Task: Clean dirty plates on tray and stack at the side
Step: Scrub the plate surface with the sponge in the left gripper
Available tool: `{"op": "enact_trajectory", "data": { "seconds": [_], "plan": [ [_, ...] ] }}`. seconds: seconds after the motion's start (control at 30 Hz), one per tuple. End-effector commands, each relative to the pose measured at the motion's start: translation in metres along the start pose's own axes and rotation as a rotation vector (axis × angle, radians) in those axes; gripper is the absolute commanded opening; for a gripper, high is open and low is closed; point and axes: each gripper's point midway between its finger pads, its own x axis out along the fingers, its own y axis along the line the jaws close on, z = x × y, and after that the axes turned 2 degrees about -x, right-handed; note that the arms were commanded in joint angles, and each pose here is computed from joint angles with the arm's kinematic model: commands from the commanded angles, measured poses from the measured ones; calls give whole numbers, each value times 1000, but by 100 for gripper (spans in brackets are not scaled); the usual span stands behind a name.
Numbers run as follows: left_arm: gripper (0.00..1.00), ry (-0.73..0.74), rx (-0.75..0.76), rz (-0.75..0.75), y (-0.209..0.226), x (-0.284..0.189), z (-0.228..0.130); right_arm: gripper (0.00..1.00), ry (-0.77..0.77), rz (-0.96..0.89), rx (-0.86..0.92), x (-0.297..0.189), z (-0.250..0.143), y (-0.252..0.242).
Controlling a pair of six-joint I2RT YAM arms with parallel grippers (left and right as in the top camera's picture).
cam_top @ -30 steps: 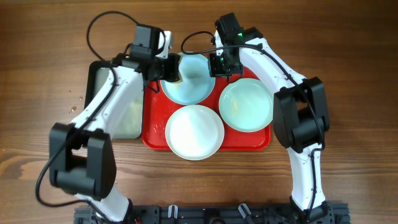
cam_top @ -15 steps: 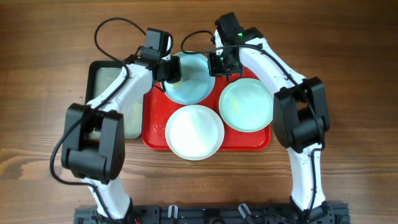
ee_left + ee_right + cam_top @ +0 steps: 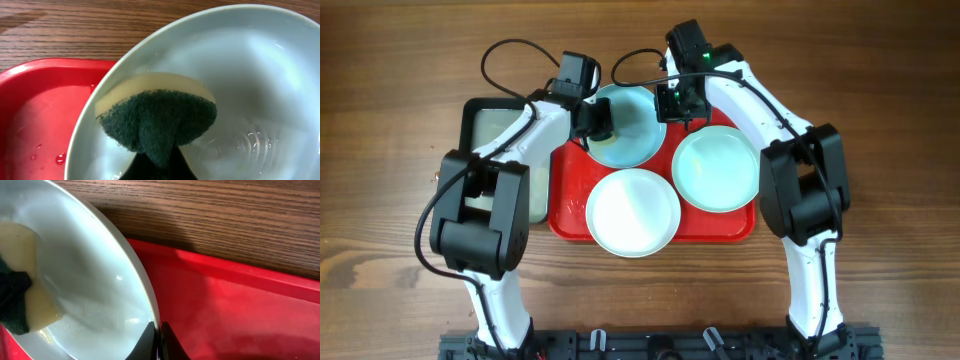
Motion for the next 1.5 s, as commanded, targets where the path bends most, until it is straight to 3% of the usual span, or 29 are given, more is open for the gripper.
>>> {"op": "enact_trajectory", "data": {
  "seconds": [0.0, 0.27, 0.43, 0.63, 0.83, 1.07, 1.47],
  "plan": [
    [4, 131, -17, -55, -2, 29, -33, 4, 34, 11, 6, 13, -8, 1],
    [4, 200, -28, -208, -28, 24, -44, 4, 37, 14, -8, 15, -11, 8],
    [4, 201, -27, -219, -30, 23, -44, 4, 38, 13, -9, 15, -11, 8],
    [4, 43, 60, -259, -47, -11, -6, 4, 41, 12, -8, 15, -12, 8],
    [4, -101, 75, -169, -40, -50, 25, 4, 40, 13, -8, 15, -11, 8],
    [4, -92, 52, 45, -1, -46, 19, 4, 41, 12, -7, 15, -12, 8],
    [4, -32, 52, 115, 18, -25, 1, 4, 42, 12, -8, 15, -12, 8]
  ]
}}
